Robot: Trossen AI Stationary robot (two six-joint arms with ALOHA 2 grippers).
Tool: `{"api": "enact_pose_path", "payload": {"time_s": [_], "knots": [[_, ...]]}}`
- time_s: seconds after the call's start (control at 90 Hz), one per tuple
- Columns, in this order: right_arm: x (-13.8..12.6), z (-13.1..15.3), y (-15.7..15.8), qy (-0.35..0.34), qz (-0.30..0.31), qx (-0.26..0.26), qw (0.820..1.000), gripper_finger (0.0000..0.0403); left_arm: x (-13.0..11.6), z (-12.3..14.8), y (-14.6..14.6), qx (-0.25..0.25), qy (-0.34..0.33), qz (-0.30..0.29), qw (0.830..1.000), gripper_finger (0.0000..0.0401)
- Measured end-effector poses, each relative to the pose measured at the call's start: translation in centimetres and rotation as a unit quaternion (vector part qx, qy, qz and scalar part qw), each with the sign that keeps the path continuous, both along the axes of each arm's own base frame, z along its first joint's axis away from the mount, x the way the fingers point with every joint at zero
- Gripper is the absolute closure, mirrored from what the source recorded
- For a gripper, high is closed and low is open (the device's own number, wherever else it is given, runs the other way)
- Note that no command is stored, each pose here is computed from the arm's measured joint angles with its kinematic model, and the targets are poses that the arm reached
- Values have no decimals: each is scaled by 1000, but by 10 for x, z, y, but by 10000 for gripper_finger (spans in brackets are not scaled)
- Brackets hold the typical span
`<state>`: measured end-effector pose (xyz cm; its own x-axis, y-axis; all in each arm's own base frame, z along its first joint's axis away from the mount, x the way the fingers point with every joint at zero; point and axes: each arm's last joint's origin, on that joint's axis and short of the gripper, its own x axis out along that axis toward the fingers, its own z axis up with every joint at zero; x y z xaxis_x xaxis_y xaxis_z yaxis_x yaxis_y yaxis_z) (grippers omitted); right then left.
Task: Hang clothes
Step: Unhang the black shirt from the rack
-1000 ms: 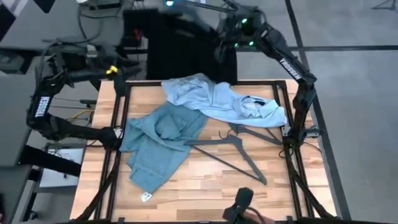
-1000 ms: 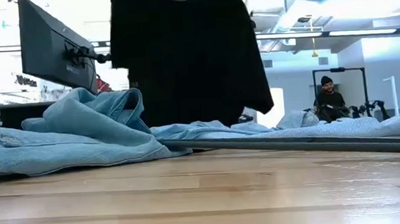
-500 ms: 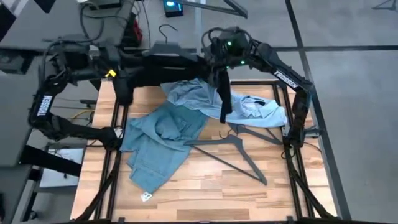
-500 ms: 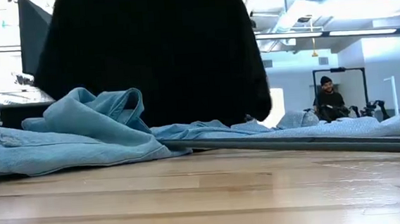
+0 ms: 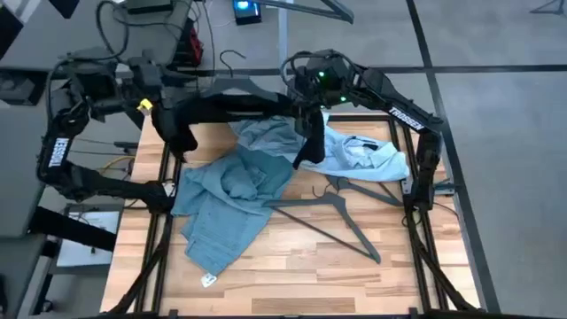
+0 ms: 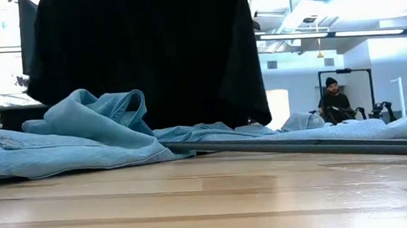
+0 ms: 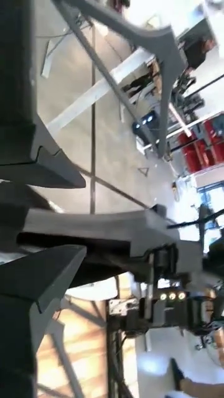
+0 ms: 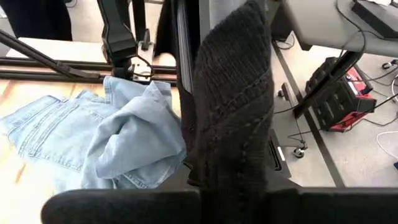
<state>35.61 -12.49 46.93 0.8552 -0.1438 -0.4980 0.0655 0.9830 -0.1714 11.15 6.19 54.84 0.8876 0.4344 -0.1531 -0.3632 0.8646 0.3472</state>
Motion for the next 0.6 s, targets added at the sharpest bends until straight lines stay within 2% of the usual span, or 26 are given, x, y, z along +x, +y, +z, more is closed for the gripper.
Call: {"api": "enact_pose_path", "payload": {"time_s": [0.333,0.467,0.6], "knots": [[0,1,0,0,2,-19,1000,393,34,-18,20,-17,52,-4,999,259],[2,0,7,5,14,-21,1000,393,55,-22,30,-21,51,-24,998,259],[3,0,9,7,13,-21,1000,393,64,-23,34,-31,45,-33,998,259]]}}
